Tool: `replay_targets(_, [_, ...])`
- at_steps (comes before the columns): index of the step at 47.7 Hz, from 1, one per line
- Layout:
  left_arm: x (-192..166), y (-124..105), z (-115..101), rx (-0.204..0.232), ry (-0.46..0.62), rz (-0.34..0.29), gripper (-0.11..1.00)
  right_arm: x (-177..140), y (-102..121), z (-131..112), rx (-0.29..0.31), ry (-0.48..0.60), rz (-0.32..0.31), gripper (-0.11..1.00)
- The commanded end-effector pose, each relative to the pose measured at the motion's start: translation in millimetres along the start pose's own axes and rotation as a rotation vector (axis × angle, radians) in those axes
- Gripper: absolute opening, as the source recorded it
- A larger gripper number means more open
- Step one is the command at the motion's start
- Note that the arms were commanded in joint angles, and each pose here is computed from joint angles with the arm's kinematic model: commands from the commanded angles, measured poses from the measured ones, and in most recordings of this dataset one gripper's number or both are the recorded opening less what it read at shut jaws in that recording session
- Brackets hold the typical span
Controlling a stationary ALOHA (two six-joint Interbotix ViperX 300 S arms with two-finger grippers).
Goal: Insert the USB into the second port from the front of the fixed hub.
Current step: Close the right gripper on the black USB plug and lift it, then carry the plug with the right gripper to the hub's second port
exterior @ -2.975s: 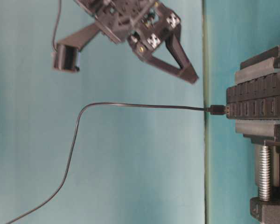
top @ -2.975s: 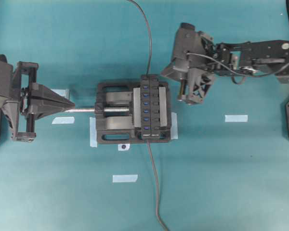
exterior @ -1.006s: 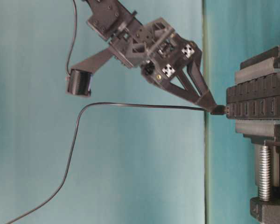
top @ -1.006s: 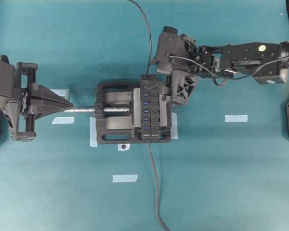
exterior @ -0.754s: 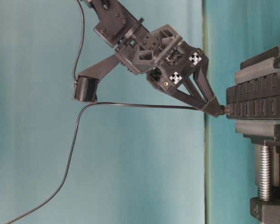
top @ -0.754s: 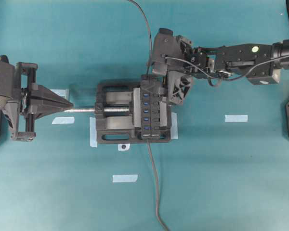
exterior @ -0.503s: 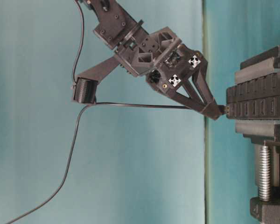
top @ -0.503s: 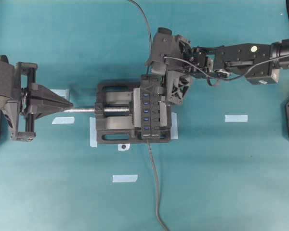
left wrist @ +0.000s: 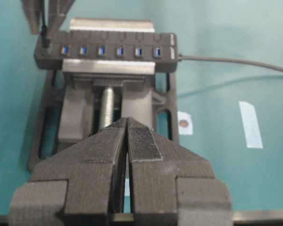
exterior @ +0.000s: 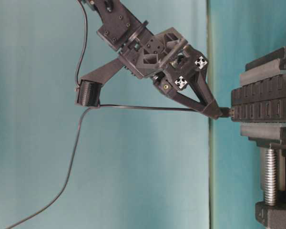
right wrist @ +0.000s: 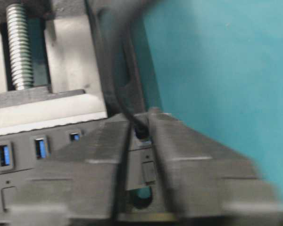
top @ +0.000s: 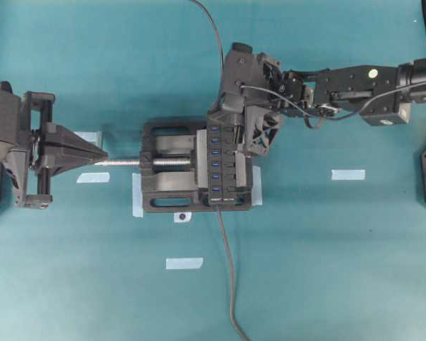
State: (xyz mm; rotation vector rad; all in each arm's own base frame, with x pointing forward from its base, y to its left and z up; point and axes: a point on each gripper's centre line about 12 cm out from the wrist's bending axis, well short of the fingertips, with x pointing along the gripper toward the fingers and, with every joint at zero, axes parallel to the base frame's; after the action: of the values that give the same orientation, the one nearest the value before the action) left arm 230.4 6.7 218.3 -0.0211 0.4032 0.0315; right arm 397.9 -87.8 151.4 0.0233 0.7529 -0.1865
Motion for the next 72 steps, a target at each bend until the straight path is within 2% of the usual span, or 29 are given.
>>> replay_targets(1, [0, 0, 6, -0.001, -0.018, 0.001, 0.00, -5, 3, 13, -0.012, -0.034, 0.005, 0.12])
replay_targets(9, [0, 0, 7, -0.001, -0.021, 0.001, 0.00, -6, 6, 13, -0.013, -0.031, 0.009, 0.06])
replay_targets(40, [-2, 0, 6, -0.001, -0.026, 0.001, 0.00, -15, 6, 23, -0.012, -0.064, 0.009, 0.06])
replay_targets(55, [-3, 0, 6, -0.001, -0.029, 0.001, 0.00, -35, 4, 42, -0.007, -0.065, 0.005, 0.06])
replay_targets(72, [-3, 0, 6, -0.001, -0.029, 0.001, 0.00, -47, 12, 48, -0.015, -0.049, 0.021, 0.05])
